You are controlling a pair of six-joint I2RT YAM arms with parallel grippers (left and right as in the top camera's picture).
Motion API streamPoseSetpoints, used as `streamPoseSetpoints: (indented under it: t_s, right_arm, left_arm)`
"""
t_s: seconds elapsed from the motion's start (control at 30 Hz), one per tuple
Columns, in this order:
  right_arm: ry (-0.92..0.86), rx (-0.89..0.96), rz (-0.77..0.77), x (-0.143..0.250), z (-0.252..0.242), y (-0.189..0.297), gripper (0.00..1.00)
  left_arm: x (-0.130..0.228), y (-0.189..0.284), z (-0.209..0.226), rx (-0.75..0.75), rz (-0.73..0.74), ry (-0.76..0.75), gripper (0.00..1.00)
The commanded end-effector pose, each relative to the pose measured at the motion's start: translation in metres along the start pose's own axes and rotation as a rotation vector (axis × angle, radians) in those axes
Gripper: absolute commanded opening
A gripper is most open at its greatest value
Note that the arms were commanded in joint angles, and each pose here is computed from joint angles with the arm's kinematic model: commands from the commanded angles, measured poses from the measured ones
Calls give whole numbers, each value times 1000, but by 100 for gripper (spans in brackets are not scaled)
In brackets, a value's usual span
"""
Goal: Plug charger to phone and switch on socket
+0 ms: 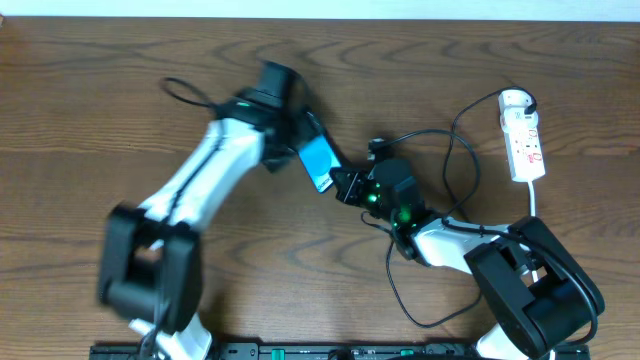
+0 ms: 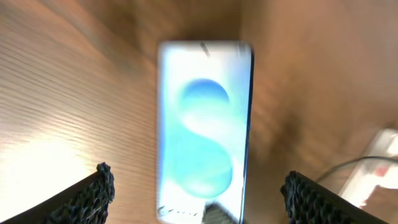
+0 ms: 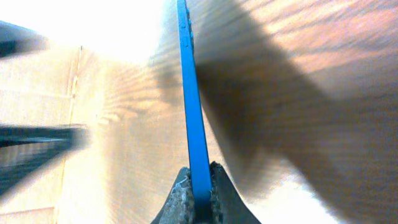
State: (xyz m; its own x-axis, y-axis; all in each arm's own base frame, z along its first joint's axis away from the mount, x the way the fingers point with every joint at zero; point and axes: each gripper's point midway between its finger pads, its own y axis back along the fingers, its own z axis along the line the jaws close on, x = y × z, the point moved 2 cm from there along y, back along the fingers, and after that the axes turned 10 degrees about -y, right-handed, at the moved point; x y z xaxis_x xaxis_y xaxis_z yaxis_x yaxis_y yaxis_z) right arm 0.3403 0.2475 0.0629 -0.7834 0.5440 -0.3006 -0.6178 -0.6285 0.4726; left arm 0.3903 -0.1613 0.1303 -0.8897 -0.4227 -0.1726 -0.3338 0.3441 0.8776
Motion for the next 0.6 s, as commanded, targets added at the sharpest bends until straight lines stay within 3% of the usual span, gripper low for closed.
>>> streamPoseSetpoints:
  t_s: [0.0, 0.17, 0.43, 0.57]
  right_arm:
    - [-10, -33, -34, -24, 2, 3, 1]
    - [-39, -141, -60, -51, 14, 12, 1]
    - [-69, -264, -46, -66, 31, 23, 1]
    - [-102, -283, -35, -65, 35, 23, 1]
  left_arm:
    - [-31, 56, 22, 0, -127, -77, 87]
    - [-34, 59, 71, -16, -132, 18, 87]
    - [-17, 6, 73, 334, -132, 36, 87]
    - [-12, -9, 71, 379, -156, 55, 88]
